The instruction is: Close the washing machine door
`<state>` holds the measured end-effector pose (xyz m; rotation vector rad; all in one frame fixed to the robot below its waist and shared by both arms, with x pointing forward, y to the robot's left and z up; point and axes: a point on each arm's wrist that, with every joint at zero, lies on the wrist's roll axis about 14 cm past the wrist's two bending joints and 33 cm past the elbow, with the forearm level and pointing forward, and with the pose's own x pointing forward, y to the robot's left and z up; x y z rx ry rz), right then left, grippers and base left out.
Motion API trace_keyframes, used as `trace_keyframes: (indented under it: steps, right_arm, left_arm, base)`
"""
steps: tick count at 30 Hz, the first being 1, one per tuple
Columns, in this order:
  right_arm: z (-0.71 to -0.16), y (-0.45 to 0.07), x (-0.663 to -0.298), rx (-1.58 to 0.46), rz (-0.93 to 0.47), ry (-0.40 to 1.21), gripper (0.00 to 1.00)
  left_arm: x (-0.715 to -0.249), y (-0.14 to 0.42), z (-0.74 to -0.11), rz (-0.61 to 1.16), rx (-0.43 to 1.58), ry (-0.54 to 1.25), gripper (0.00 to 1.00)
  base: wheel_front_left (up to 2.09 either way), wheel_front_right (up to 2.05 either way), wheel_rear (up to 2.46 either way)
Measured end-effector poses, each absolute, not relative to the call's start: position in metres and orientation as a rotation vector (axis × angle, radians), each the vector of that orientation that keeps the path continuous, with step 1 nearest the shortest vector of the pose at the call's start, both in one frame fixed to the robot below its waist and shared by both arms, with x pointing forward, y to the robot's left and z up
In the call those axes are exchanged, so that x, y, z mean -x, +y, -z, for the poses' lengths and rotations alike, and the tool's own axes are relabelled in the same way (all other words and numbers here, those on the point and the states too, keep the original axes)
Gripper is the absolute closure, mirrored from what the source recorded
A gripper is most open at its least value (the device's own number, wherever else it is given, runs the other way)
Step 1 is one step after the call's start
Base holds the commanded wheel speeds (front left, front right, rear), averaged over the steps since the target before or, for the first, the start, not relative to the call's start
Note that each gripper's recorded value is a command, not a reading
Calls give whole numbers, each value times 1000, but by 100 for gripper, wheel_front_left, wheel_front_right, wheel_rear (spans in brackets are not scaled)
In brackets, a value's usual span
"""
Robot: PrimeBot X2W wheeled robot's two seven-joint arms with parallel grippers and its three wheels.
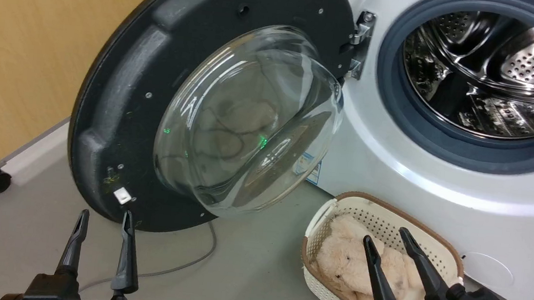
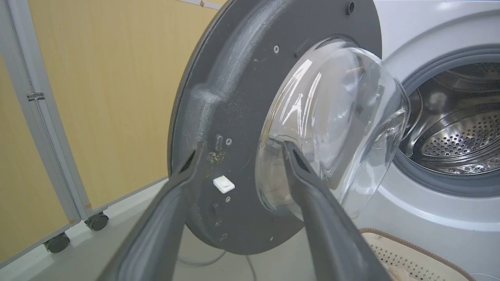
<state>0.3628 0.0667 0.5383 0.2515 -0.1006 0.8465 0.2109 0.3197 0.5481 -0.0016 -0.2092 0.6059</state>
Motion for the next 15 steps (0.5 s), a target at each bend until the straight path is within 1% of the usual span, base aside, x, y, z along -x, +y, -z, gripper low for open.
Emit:
trace_keyframes:
  steps: [5,15]
  right_arm:
    - [-539,74,-360,-266,-870,-103,0]
    - [-539,73,-360,-267,-868,-103,0]
  left_arm:
    - [-203,323,-549,-629,3,-219,0]
    - [-203,323,-548,-629,3,-215,0]
  base:
    - [0,0,0]
    - [0,0,0]
